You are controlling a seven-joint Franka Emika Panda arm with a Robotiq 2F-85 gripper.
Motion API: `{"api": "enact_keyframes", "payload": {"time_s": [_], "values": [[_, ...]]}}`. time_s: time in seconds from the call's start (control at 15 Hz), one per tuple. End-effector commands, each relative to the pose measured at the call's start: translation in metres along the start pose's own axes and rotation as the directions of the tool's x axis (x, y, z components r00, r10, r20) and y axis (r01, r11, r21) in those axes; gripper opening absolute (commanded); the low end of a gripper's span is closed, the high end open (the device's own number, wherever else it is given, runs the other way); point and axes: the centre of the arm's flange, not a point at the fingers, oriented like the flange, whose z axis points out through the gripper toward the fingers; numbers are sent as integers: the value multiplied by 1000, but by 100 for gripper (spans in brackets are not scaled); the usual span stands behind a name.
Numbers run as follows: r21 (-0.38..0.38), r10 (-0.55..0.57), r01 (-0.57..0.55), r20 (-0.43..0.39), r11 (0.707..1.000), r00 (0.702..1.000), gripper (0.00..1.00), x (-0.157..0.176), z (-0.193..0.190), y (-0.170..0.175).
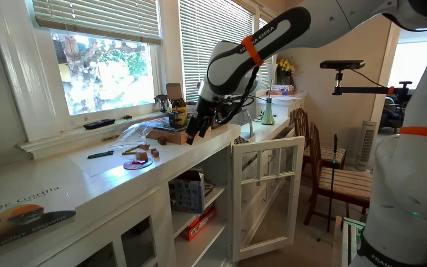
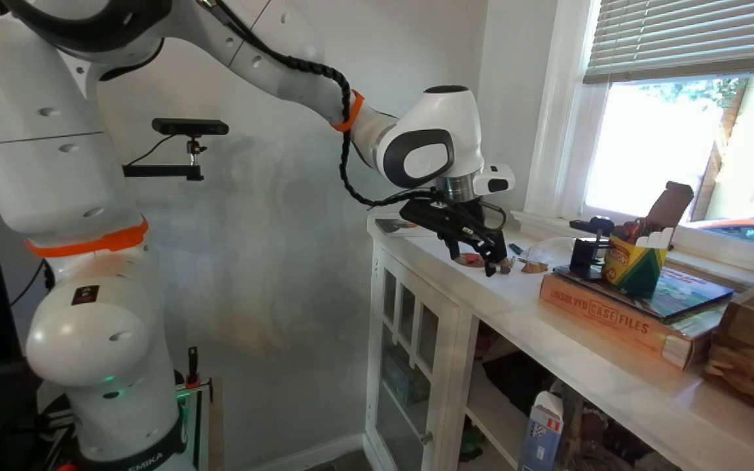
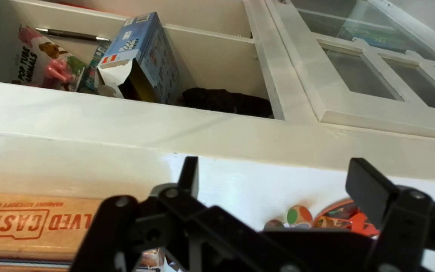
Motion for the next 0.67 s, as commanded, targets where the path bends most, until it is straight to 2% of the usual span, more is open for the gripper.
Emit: {"api": "enact_keyframes", "payload": {"time_s": [0.0,0.2,0.4,0.47,0.53,0.6], "values": [[9,-3,3,-32,1000,999,100,14,17,-5],[9,-38,38,-12,999,999,100,21,24,-11],[5,-21,21,-12,1000,1000,100,35,35,-21],[-14,11,-11,-7,1000,1000,100,37,33,-23],[2,-26,26,-8,1000,1000,100,24,25,-19],[1,-13,13,-7,1000,1000,100,28,28,-21]]}}
